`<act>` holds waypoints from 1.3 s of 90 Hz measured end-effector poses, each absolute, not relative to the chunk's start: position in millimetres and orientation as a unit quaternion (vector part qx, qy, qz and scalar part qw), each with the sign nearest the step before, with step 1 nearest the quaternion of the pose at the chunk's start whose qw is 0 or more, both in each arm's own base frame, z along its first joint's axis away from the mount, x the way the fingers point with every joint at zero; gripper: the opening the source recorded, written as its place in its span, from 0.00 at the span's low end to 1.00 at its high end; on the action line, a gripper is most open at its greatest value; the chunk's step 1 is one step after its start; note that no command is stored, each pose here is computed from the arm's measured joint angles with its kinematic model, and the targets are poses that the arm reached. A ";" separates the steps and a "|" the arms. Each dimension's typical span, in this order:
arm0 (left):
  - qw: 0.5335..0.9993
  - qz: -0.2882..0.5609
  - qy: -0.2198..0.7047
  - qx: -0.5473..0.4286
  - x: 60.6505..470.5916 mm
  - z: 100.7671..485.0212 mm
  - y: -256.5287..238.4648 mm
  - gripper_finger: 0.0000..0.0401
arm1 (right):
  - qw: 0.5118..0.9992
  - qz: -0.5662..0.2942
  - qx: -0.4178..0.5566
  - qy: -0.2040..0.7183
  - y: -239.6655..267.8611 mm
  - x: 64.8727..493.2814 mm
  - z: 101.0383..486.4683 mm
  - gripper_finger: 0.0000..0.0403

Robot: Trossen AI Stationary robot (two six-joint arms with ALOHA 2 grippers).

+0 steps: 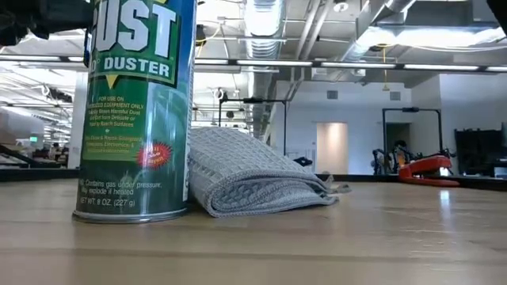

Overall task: Apply microfiber cloth
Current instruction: Spray the front of the cellphone using the spray bottle

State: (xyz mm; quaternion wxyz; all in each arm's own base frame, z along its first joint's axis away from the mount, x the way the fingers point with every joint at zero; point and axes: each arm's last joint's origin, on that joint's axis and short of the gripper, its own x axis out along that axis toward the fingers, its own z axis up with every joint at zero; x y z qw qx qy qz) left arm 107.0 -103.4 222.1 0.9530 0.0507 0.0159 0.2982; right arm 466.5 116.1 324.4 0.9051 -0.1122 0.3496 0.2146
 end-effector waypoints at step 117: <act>0.963 0.269 0.012 0.022 103.0 198.7 -107.5 0.02 | 0.905 0.220 -0.106 0.347 127.1 474.3 311.4 0.00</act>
